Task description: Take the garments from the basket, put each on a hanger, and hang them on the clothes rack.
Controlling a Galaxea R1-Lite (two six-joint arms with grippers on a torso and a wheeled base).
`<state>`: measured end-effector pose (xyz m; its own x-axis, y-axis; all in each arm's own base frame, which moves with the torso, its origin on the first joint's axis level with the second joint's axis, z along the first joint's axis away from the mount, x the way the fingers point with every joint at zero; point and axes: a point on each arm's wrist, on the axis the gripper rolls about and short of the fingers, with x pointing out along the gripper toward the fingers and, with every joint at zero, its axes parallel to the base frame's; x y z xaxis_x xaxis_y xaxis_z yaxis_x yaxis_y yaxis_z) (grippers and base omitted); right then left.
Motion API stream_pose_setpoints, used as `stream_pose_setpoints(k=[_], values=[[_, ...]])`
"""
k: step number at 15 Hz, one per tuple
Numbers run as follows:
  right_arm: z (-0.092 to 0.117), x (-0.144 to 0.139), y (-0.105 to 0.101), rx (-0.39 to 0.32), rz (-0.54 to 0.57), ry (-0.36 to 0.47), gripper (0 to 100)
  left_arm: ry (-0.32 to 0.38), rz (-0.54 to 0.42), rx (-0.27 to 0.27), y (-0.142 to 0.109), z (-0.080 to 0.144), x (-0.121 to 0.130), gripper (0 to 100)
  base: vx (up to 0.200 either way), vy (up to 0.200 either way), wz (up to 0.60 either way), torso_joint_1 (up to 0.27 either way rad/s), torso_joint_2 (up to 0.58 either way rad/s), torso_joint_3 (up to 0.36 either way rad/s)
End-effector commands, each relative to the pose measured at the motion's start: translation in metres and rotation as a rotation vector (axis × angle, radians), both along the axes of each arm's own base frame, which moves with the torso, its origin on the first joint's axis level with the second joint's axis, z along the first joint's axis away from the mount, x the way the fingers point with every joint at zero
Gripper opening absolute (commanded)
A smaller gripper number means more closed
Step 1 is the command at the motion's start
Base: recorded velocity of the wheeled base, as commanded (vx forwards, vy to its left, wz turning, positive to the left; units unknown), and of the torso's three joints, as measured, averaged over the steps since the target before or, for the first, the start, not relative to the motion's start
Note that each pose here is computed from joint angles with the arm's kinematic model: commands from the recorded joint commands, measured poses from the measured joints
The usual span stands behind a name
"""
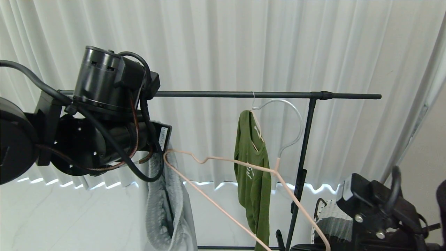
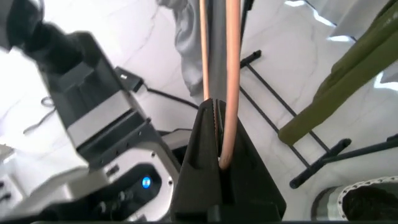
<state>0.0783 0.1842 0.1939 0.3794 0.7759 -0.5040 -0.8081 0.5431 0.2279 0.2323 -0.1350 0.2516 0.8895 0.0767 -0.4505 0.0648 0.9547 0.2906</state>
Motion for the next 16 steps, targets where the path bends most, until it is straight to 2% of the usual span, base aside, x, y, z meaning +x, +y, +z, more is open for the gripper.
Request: stream_pose_setpoints(k=[1,4,8,11,16], values=[[-0.011,0.011,0.020,-0.025,-0.060,0.039,0,-0.001,0.000,-0.002,0.000,0.000,-0.001,0,0.000,0.000,0.00,0.000,0.00,0.000],[-0.009,0.018,0.036,0.013,-0.087,0.047,0,0.002,-0.021,-0.002,-0.005,-0.001,-0.004,0,0.000,0.000,0.00,0.000,0.00,0.000],[-0.011,0.014,0.038,0.001,-0.061,0.046,0,0.000,-0.036,-0.004,-0.008,0.000,-0.006,0,0.000,0.000,0.00,0.000,0.00,0.000],[-0.013,0.015,0.041,-0.002,-0.065,0.047,0,-0.007,-0.082,-0.011,-0.016,0.003,-0.015,0,0.000,0.000,0.00,0.000,0.00,0.000],[-0.015,0.018,0.050,0.021,-0.062,0.041,0,-0.012,-0.146,-0.066,-0.033,0.005,-0.032,0,0.000,0.000,0.00,0.000,0.00,0.000]])
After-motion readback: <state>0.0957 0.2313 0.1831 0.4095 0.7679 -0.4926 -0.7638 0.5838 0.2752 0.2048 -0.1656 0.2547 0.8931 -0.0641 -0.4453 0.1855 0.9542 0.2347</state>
